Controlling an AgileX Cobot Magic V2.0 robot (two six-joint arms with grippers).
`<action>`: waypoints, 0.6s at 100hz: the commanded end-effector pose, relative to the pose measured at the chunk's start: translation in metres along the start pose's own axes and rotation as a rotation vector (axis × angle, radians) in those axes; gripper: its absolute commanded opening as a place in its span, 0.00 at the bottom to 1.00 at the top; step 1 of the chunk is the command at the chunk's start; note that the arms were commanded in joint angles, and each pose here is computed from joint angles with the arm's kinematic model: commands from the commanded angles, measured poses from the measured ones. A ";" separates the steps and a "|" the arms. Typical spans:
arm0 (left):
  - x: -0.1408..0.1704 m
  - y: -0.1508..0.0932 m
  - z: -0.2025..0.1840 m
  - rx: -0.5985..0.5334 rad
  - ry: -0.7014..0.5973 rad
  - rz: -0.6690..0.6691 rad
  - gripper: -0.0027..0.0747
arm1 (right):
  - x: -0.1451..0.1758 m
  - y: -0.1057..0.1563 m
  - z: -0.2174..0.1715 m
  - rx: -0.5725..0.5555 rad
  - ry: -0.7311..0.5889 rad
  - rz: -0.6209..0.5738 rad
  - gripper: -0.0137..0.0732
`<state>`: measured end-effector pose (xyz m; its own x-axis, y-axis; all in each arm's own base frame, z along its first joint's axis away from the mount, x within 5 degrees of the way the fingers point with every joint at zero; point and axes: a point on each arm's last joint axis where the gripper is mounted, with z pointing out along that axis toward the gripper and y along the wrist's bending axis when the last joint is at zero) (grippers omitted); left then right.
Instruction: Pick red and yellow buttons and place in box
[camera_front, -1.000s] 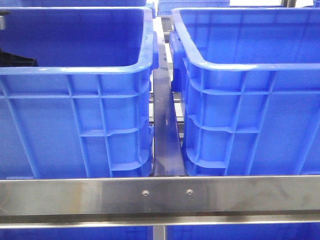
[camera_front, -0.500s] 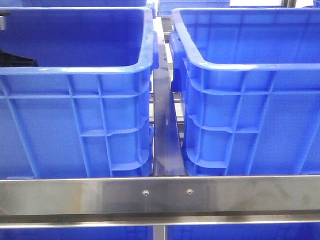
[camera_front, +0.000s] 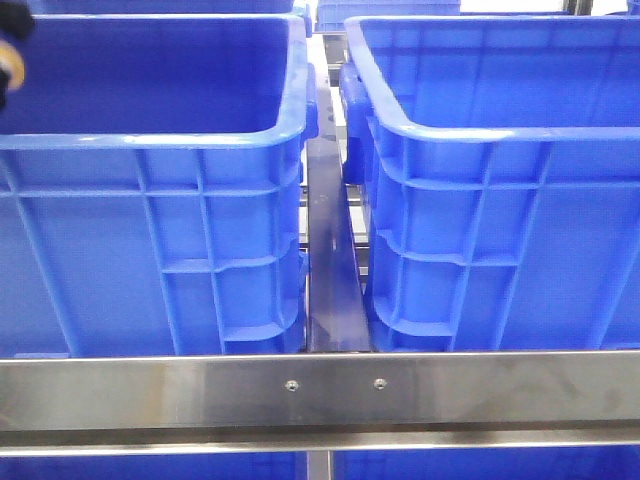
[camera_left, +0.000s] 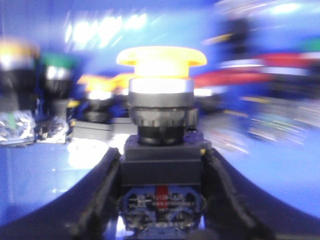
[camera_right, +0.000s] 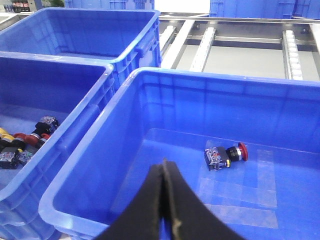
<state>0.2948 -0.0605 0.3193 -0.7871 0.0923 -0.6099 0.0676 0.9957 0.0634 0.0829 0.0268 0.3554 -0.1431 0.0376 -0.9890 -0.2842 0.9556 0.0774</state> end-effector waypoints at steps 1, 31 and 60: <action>-0.007 -0.010 -0.048 0.052 -0.149 0.056 0.01 | -0.011 -0.001 -0.002 0.025 -0.067 -0.002 0.08; 0.021 -0.046 -0.130 0.231 -0.286 0.252 0.01 | -0.011 -0.001 -0.002 0.025 -0.067 -0.002 0.08; 0.051 -0.081 -0.169 0.432 -0.312 0.421 0.01 | -0.011 -0.001 -0.002 0.025 -0.067 -0.002 0.08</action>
<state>0.1582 -0.1303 0.3996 -0.5181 0.4238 -0.7430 0.5631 0.8228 0.0768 0.0829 0.0268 0.3554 -0.1431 0.0376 -0.9890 -0.2842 0.9556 0.0774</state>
